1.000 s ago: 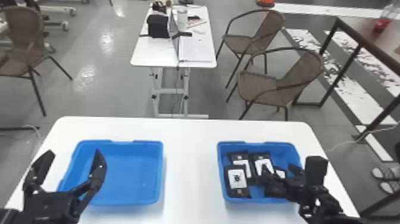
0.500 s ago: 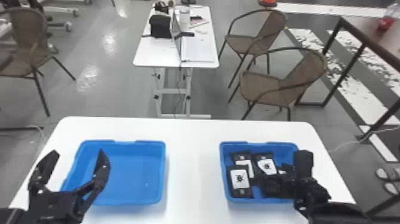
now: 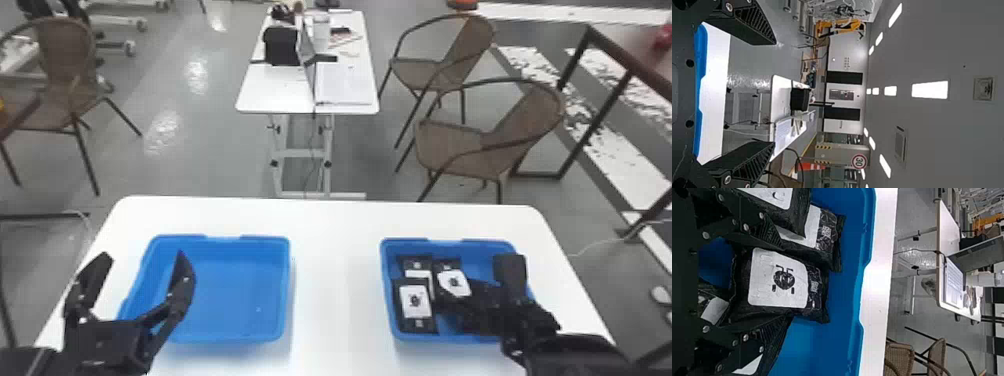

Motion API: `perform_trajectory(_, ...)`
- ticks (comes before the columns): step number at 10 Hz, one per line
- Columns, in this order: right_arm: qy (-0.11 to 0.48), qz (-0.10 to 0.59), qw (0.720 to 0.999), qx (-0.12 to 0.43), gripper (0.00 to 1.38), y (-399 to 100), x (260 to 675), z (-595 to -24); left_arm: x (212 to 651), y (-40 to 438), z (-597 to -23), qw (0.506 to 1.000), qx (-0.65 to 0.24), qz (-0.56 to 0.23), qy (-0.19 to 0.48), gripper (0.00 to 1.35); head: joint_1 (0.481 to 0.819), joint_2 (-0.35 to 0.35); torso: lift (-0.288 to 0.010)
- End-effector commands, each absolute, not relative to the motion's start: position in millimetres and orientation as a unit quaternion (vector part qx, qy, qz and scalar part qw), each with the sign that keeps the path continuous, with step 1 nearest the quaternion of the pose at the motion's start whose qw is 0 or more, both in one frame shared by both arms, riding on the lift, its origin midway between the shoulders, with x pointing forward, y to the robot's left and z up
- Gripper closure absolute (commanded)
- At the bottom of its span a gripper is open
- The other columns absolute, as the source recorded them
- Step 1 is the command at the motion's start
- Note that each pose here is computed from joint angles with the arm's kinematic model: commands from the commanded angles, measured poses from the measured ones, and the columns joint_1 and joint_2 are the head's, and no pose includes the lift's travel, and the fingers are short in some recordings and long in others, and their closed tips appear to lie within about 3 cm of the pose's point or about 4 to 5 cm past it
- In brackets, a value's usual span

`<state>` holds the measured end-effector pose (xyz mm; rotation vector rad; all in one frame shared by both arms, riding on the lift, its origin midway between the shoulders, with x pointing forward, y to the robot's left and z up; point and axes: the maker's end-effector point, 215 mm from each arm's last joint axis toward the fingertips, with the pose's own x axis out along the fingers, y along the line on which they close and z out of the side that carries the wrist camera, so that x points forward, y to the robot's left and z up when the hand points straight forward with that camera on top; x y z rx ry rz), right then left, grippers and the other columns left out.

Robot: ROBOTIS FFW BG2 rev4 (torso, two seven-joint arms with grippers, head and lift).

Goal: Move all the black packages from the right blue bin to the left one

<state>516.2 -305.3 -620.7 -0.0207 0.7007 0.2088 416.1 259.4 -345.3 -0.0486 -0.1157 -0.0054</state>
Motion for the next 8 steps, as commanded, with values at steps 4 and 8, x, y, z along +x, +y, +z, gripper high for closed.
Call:
perform_trajectory(4,0.326,0.057,0.944,-0.006,1.28,-312,507,-614,414,263,-344,0.998,-0.024,0.001,-0.063,0.13,0.695,-0.062,0.000)
perform_trajectory(8,0.257,0.067,0.964,-0.010,1.28,-297,499,-556,413,265,-344,0.998,-0.023,0.003,-0.064,0.13,0.695,-0.052,0.000)
